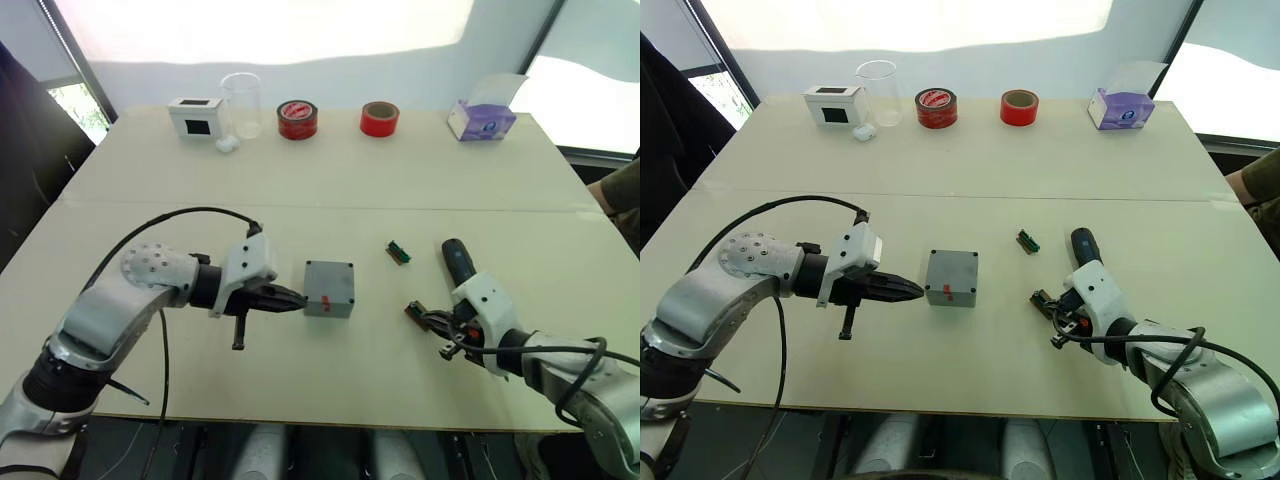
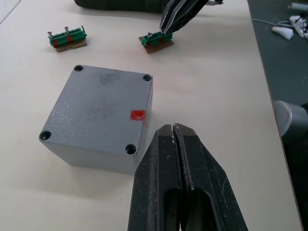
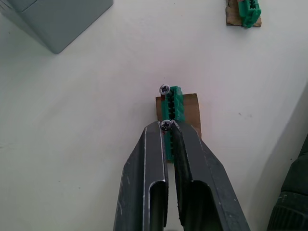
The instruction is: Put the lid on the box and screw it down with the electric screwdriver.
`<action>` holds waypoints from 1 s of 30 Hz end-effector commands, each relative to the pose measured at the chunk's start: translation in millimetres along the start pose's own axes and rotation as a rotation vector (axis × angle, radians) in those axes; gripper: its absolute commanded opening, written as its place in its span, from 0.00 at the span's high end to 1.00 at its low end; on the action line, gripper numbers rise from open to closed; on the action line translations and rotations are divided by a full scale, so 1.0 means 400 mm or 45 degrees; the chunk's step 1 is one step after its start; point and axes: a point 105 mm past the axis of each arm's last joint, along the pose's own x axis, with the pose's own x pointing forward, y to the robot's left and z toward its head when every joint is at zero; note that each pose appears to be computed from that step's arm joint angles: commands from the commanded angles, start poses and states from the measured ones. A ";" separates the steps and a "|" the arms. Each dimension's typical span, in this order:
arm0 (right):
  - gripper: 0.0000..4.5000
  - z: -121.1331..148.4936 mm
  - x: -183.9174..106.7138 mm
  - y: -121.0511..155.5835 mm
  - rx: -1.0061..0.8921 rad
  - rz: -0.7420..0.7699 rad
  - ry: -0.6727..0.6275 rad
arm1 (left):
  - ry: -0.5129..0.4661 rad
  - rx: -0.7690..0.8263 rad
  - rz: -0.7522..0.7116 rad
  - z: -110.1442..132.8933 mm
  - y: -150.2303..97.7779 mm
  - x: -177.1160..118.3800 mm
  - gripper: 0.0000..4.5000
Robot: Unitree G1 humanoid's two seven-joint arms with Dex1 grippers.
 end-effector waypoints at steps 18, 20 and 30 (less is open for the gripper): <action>0.97 0.060 0.010 -0.040 -0.003 -0.071 -0.107 | -0.009 0.055 0.031 0.008 0.012 0.004 1.00; 0.97 0.064 0.013 -0.039 0.019 -0.060 -0.114 | -0.008 0.059 0.033 0.008 0.012 0.005 1.00; 0.97 0.069 0.016 -0.058 0.353 -0.007 -0.054 | -0.007 0.066 0.043 0.005 0.013 0.013 1.00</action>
